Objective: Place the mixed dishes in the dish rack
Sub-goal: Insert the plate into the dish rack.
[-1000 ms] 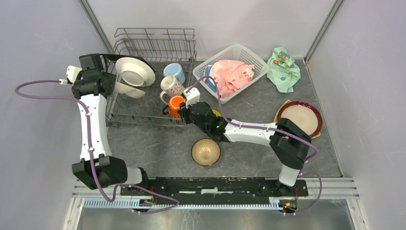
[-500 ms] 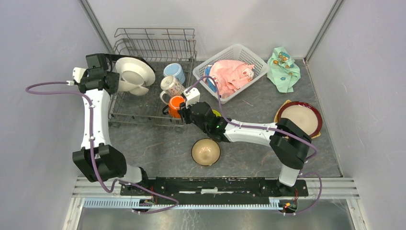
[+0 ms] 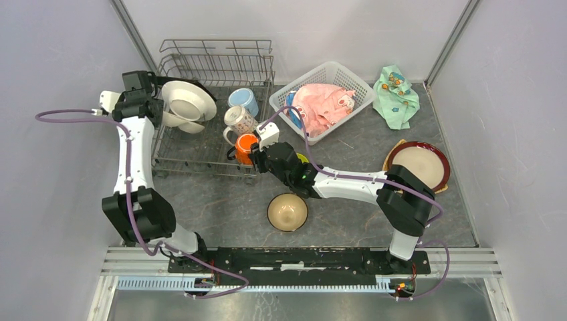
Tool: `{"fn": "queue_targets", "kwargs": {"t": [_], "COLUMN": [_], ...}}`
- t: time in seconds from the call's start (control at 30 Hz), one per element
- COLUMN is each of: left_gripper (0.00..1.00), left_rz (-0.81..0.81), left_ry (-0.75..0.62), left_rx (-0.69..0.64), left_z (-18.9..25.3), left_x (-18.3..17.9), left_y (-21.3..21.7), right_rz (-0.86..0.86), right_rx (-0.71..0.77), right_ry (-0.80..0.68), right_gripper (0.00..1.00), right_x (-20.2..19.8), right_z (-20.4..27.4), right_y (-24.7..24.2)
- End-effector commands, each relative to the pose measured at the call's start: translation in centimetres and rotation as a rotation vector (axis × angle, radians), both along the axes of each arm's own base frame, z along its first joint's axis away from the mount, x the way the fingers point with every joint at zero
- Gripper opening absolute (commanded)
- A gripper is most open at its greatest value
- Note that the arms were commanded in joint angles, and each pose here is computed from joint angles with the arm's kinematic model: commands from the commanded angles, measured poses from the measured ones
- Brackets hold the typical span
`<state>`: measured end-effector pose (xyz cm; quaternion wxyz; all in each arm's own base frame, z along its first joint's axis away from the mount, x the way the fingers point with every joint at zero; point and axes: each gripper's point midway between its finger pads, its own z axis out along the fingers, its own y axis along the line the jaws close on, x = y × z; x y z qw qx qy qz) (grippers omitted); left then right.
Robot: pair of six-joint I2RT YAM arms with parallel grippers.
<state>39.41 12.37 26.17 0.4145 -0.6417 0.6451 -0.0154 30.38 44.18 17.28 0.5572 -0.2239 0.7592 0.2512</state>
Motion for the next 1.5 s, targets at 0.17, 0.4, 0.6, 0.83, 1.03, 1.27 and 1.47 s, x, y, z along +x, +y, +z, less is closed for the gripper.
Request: {"fn": "queue_targets", "kwargs": {"t": [0.17,0.4,0.6,0.83,1.03,1.27,1.47], "left_gripper": [0.02,0.02,0.02,0.02,0.02,0.02,0.02], "left_rz": [0.049,0.125,0.120,0.075,0.032,-0.043,-0.060], "left_ry": [-0.251,-0.304,-0.304,-0.271,-0.226,-0.193,-0.175], "left_rx": [-0.142,-0.192,-0.187,-0.220,-0.224,-0.269,-0.274], "left_z": [2.5,4.1,5.1,3.9,3.3,2.3,2.0], "left_x": [6.0,5.5,6.2,6.9,6.7,6.9,6.5], "left_y": [-1.3,-1.1,-1.0,-2.5,-3.1,-4.7,-4.9], "right_rz": [0.452,0.451,0.439,0.449,0.499,0.550,0.539], "right_rx": [-0.202,-0.200,-0.208,-0.160,-0.046,-0.009,0.025], "right_ry": [0.044,0.034,0.004,-0.103,-0.304,-0.529,-0.563], "right_gripper": [0.19,0.21,0.30,0.42,0.49,0.61,0.63], "right_x": [-9.4,-9.1,-8.3,-5.8,-2.8,1.4,3.9], "right_z": [-5.3,-4.7,-3.5,2.1,8.8,13.9,14.3], "right_y": [4.1,4.5,4.8,4.8,5.7,10.6,13.2]}}
